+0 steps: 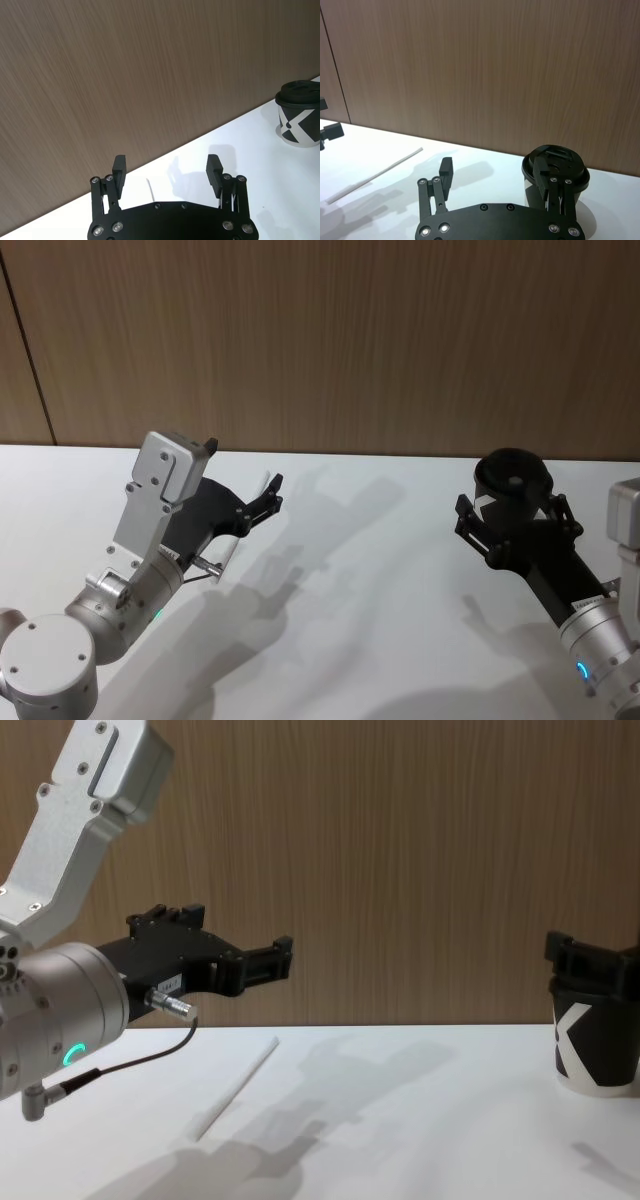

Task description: Pick up the straw with one hand, pass it to the other hand, and insert it into the cup.

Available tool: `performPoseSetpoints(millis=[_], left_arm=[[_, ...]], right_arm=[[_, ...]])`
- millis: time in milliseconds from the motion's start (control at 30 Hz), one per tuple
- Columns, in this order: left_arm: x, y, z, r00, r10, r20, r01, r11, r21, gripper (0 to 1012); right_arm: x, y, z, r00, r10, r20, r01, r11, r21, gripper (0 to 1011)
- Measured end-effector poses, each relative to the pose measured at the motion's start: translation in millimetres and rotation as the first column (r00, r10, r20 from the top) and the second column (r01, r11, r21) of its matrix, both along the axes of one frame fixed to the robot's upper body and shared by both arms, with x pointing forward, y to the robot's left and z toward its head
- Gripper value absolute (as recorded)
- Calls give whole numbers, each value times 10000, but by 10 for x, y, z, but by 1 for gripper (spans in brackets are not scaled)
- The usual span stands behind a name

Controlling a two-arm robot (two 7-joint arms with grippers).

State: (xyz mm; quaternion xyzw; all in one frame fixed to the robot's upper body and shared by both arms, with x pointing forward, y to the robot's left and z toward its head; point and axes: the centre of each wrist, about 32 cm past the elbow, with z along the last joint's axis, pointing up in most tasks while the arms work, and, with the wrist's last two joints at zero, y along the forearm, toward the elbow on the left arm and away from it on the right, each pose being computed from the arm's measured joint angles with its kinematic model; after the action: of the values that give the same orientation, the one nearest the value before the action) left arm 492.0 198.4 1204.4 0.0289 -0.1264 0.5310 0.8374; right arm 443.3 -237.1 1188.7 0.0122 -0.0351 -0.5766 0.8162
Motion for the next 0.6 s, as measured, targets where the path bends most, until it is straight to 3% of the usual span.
performPoseSetpoints(millis=[600], left_arm=[[0, 0, 0, 10000, 0, 0, 0, 10000, 0, 1002]], right_arm=[[0, 0, 0, 10000, 0, -1, 0, 10000, -1, 1001]])
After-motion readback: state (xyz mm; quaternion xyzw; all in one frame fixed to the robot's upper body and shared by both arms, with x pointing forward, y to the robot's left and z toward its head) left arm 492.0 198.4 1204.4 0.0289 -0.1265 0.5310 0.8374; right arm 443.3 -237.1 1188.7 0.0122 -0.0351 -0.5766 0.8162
